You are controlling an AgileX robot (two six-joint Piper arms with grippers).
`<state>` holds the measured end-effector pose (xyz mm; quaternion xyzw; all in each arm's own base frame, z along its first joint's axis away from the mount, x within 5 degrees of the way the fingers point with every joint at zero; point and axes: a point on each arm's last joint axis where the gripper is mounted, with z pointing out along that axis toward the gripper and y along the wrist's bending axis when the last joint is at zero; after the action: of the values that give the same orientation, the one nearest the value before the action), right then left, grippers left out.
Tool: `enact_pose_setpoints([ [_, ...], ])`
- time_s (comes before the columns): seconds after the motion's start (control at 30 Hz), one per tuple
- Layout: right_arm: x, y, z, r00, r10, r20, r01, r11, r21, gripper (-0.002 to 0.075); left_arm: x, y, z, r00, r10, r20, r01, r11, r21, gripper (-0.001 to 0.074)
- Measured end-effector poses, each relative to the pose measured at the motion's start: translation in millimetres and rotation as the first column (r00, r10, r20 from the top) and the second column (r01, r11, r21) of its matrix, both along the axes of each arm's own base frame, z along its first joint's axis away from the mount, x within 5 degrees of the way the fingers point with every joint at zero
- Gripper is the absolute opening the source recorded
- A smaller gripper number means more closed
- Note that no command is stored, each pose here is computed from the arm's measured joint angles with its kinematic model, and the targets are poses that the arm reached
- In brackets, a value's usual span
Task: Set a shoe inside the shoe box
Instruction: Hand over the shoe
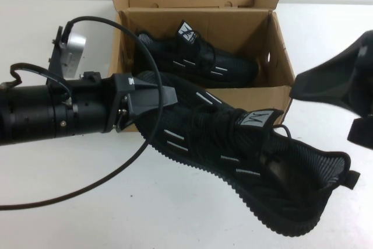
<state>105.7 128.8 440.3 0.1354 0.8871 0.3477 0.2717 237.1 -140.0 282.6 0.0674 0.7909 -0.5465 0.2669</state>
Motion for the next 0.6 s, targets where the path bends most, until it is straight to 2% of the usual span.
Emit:
enact_pose_setpoints([
  [0.13,1,2,0,0.996,-0.066,-0.059,0.070,0.995,0.073,0.0685,0,0,0,1.000,0.001,0.004,-0.001,1.000,0.003,0.0138],
  [0.33,9,22,-4,0.988,-0.076,-0.135,0.097,0.982,0.164,0.0685,0,0,0,1.000,0.001,0.006,-0.001,1.000,0.002,0.0138],
  [0.6,24,44,-19,0.968,-0.125,-0.219,0.160,0.976,0.149,0.0685,0,0,0,1.000,0.001,0.004,-0.001,1.000,0.002,0.0138],
])
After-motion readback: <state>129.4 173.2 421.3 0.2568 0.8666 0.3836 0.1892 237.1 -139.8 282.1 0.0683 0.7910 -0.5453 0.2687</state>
